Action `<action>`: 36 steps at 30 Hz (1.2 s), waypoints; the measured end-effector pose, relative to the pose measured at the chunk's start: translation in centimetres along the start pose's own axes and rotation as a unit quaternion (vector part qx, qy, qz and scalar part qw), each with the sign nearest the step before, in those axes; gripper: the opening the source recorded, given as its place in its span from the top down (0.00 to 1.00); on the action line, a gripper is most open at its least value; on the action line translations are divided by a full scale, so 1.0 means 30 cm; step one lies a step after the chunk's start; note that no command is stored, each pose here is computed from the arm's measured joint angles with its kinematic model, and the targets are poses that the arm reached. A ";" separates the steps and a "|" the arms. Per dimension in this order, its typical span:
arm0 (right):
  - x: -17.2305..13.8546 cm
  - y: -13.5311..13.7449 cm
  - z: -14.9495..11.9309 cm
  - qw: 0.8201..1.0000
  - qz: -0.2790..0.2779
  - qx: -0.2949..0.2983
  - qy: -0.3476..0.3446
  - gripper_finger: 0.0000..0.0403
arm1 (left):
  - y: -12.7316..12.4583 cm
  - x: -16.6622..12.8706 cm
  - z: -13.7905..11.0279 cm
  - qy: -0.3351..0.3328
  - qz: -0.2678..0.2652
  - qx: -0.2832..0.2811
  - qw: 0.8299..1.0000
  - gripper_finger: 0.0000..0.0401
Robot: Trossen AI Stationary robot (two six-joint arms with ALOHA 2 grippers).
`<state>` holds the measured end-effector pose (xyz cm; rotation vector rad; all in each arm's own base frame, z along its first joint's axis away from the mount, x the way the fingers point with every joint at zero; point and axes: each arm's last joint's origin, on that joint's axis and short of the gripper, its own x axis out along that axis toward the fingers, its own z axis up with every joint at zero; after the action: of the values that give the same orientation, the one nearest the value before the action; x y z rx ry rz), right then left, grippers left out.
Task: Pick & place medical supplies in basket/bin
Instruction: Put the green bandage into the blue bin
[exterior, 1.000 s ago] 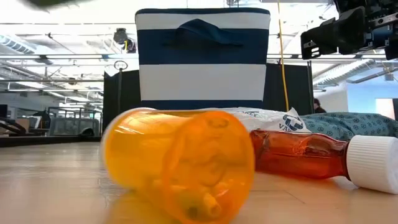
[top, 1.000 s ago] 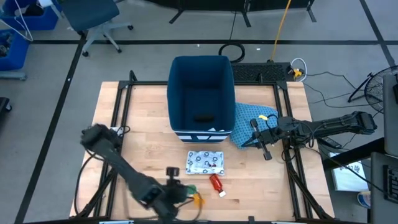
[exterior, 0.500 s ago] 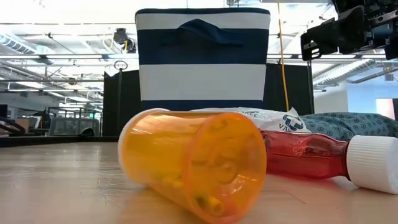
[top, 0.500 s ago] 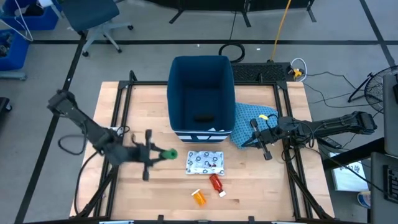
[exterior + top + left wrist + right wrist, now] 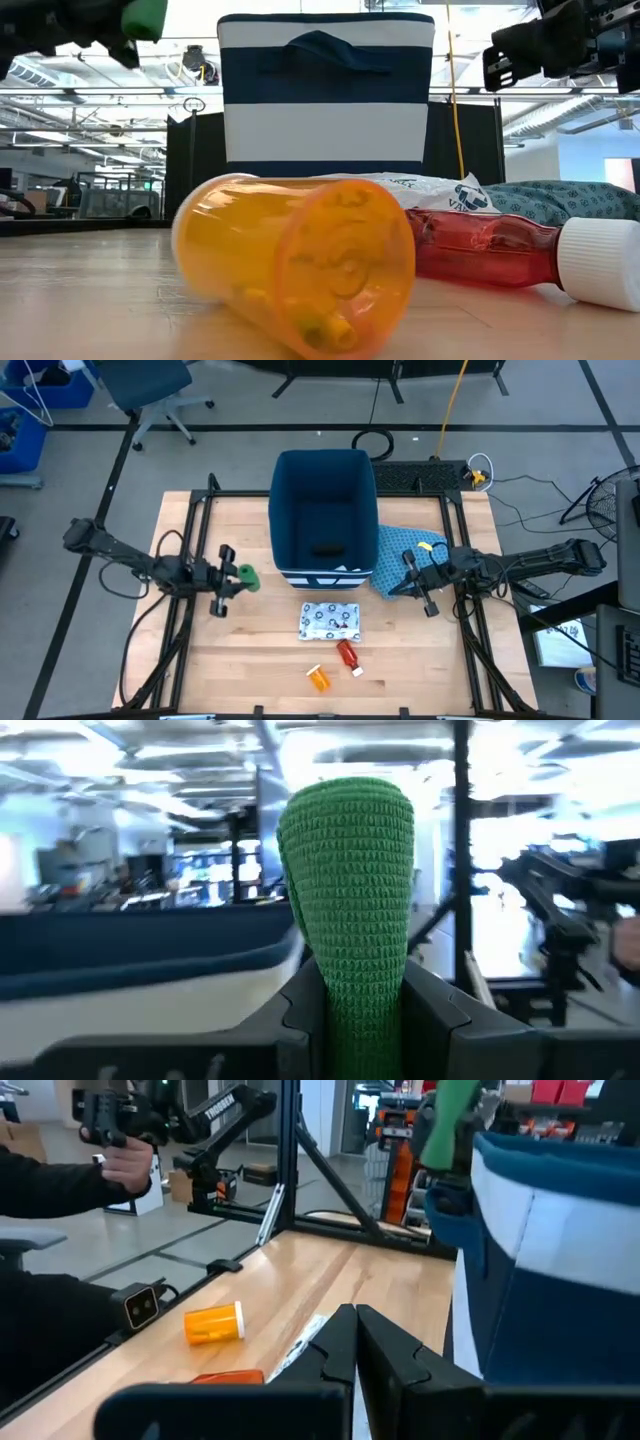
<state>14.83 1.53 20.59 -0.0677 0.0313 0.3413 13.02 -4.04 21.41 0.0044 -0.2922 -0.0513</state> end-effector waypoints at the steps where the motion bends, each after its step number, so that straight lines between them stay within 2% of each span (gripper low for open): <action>1: 0.001 0.000 0.001 1.000 0.000 -0.005 -0.002 1.00 | 0.006 -0.001 0.001 -0.002 0.006 -0.009 1.000 0.79; 7: 0.005 -0.002 0.008 1.000 -0.001 -0.018 -0.015 1.00 | 0.044 0.030 0.054 -0.009 0.088 -0.081 0.993 0.79; 10: 0.005 -0.003 0.016 0.999 -0.003 -0.033 -0.026 1.00 | 0.058 0.080 0.118 0.062 0.093 -0.078 0.991 0.79; 12: 0.005 -0.004 0.024 0.998 -0.006 -0.040 -0.039 1.00 | 0.076 0.123 0.196 0.117 0.110 -0.076 0.984 0.79; 14: 0.005 -0.004 0.026 0.998 -0.006 -0.038 -0.042 1.00 | 0.099 0.179 0.299 0.138 0.132 -0.074 0.979 0.79; 18: 0.006 -0.004 0.025 0.999 -0.006 -0.032 -0.040 1.00 | 0.147 0.320 0.489 0.178 0.136 -0.033 0.974 0.79; 20: 0.009 -0.005 0.021 0.999 -0.006 -0.031 -0.036 1.00 | 0.180 0.401 0.547 0.208 0.144 -0.005 0.968 0.79; 22: 0.012 -0.005 0.017 0.999 -0.006 -0.030 -0.031 1.00 | 0.223 0.495 0.568 0.248 0.144 0.018 0.958 0.79; 25: 0.019 -0.007 0.008 0.999 -0.005 -0.028 -0.022 1.00 | 0.299 0.640 0.532 0.319 0.131 0.035 0.938 0.79; 30: 0.034 -0.010 -0.012 1.000 -0.003 -0.022 0.000 1.00 | 0.435 0.842 0.361 0.427 0.104 0.040 0.897 0.79; 33: 0.044 -0.012 -0.022 0.999 -0.003 -0.031 0.008 1.00 | 0.498 0.908 0.227 0.490 0.088 0.029 0.867 0.79; 36: 0.052 -0.015 -0.025 0.999 -0.003 -0.044 0.008 1.00 | 0.549 0.952 0.108 0.526 0.092 0.018 0.845 0.79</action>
<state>16.42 1.58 19.80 -0.1584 0.0319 0.3360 40.20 10.96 32.94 0.0402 0.8158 0.1507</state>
